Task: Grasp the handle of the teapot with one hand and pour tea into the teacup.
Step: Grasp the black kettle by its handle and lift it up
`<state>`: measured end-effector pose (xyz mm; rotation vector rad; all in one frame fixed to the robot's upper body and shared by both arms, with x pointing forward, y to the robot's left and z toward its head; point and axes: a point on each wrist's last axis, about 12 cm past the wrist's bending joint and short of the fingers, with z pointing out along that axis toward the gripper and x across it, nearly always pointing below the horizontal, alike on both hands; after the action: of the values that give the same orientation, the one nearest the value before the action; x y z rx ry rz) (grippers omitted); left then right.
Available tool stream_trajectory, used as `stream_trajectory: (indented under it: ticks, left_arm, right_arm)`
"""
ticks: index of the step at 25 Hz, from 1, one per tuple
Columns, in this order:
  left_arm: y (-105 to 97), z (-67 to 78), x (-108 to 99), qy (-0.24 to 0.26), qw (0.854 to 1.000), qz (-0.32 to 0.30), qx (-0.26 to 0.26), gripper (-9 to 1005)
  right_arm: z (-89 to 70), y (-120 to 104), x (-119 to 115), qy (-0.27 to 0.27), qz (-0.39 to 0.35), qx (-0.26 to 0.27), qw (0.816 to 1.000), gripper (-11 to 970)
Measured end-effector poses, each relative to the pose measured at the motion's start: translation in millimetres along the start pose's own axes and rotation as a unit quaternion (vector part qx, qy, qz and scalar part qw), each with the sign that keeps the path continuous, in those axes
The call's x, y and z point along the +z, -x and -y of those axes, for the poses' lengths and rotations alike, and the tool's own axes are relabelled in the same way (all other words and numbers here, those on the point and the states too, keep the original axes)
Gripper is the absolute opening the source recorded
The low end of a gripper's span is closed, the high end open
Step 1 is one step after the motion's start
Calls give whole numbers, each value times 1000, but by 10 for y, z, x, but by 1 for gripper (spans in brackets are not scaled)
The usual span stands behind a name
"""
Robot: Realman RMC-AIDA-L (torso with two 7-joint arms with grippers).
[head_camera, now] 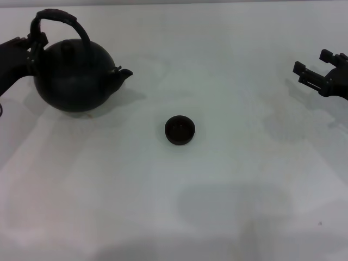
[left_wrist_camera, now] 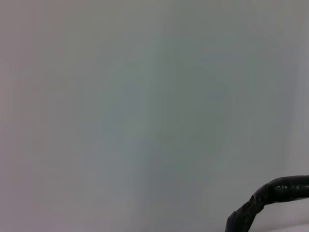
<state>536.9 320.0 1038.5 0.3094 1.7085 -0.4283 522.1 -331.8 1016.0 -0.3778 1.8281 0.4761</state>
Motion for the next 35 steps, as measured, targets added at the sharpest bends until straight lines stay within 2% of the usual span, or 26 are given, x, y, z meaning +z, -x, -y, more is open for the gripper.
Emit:
stream_trajectory:
  ticks: [12, 17, 27, 35]
  left_arm:
    - [155, 49, 198, -1, 998, -51, 22, 107]
    - [191, 126, 253, 6, 995, -73, 61, 107]
    - [289, 147, 292, 12, 994, -70, 79, 107]
    - [385, 380, 343, -2, 988, -76, 138, 106]
  right_arm:
    - [-2, -3, 0, 0, 0, 0, 1000, 848]
    - [2, -7, -1, -2, -2, 0, 1000, 847]
    - [16, -7, 7, -7, -4, -6, 1000, 847]
    - [21, 18, 27, -8, 0, -6, 1000, 847]
